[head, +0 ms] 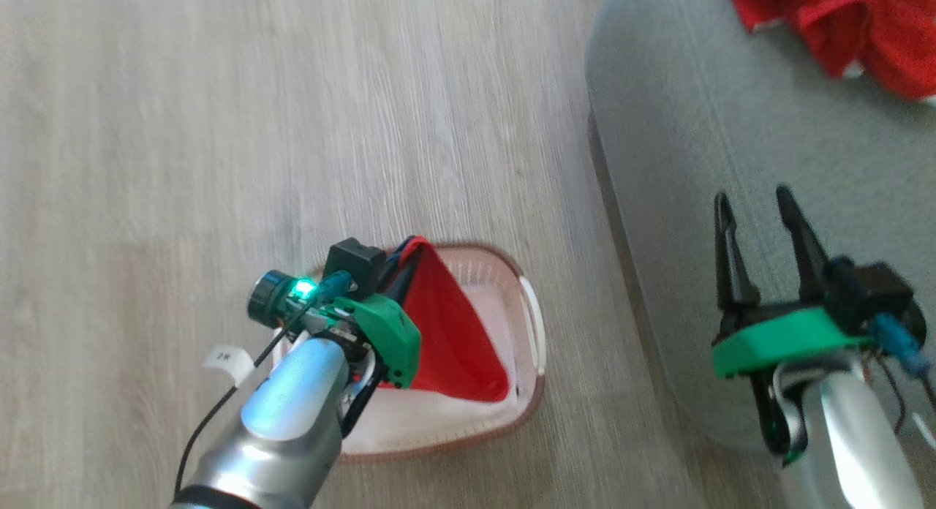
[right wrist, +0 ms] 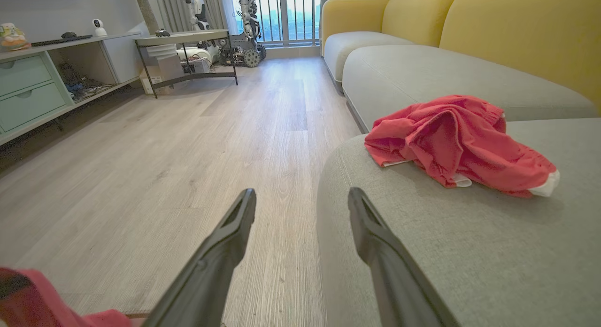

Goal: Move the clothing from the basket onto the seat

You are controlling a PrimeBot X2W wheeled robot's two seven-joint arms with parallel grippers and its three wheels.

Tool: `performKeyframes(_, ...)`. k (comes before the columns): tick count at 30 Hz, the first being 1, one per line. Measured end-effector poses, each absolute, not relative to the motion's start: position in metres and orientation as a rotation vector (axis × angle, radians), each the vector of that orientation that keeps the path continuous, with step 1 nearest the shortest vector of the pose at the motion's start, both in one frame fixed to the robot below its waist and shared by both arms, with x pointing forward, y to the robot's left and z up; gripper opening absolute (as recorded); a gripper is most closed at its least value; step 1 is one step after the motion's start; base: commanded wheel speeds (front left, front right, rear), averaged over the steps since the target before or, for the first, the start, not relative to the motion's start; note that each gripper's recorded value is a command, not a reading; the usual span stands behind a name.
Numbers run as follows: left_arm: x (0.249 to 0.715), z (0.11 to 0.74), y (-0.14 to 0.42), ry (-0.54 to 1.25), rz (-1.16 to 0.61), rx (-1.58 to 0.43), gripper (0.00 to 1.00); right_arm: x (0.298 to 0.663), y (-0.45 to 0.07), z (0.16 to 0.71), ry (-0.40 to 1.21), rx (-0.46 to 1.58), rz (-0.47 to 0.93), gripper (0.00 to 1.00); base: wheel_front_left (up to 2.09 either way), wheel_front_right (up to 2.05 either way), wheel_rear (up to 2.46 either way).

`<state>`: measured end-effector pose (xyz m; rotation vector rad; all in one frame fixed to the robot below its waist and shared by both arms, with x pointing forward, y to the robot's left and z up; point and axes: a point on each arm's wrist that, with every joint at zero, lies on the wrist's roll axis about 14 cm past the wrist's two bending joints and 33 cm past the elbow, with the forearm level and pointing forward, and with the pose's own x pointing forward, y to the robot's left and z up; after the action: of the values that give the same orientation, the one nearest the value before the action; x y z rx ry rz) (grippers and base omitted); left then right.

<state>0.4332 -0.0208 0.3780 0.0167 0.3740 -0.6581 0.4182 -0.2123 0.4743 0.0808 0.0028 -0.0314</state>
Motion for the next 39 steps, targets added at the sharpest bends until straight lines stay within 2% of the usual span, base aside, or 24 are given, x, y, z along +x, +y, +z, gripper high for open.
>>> performKeyframes(11,0.427,0.528,-0.031,-0.007,-0.649,-0.001,0.0,0.367,-0.201,0.504,-0.07,0.091,-0.004,1.0,0.0,0.0,0.0)
performKeyframes(20,0.423,0.628,-0.037,-0.236,-0.653,0.019,0.0,0.356,-0.183,0.522,-0.122,0.089,0.053,1.0,0.0,0.0,0.0)
performKeyframes(31,0.417,0.671,-0.048,-0.299,-0.679,0.033,0.0,0.354,-0.161,0.523,-0.121,0.085,0.119,1.0,0.0,0.0,0.0)
performKeyframes(39,0.415,0.687,-0.05,-0.315,-0.685,0.038,0.0,0.361,-0.116,0.521,-0.101,0.075,0.255,1.0,0.0,0.0,0.0)
